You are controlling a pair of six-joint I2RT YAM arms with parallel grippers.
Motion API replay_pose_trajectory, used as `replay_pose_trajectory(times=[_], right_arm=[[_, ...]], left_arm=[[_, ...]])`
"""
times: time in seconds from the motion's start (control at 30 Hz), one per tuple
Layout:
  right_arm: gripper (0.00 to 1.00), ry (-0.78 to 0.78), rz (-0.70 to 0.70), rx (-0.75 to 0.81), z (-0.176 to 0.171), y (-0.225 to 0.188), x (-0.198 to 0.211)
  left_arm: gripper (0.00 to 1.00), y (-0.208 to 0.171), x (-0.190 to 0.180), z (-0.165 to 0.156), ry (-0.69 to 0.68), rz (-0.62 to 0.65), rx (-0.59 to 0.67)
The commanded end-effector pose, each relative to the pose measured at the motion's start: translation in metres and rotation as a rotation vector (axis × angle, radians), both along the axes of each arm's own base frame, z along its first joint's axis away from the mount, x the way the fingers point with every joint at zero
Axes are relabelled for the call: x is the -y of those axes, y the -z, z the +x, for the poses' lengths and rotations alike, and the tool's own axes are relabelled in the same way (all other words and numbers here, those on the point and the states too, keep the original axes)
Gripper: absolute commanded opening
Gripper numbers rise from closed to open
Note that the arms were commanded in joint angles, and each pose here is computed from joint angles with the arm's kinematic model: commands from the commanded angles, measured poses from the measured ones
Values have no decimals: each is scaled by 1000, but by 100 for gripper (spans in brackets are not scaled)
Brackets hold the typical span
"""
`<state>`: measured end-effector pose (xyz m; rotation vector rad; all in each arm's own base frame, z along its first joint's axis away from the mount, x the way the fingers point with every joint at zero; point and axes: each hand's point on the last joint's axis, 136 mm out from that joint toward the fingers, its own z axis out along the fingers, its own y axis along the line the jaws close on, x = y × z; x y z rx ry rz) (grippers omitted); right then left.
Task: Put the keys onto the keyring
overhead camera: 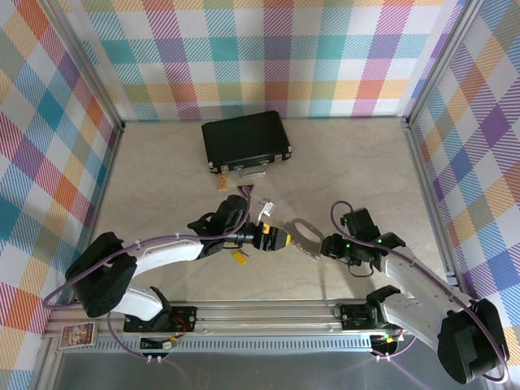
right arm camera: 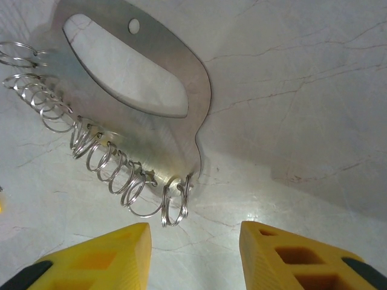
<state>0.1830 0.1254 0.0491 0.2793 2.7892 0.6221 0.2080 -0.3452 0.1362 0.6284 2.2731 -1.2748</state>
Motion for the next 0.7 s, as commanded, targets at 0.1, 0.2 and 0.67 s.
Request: replay_pose_trajectory(times=[0.1, 0.2, 0.67], right_arm=[[39, -22, -50, -5, 7, 8, -6], [38, -36, -89, -2, 8, 10, -7], [29, -40, -125, 5, 17, 14, -12]], left_arm=[[74, -10, 2, -10, 30, -47, 15], [74, -11, -1, -12, 28, -49, 18], [73, -7, -5, -12, 13, -46, 21]])
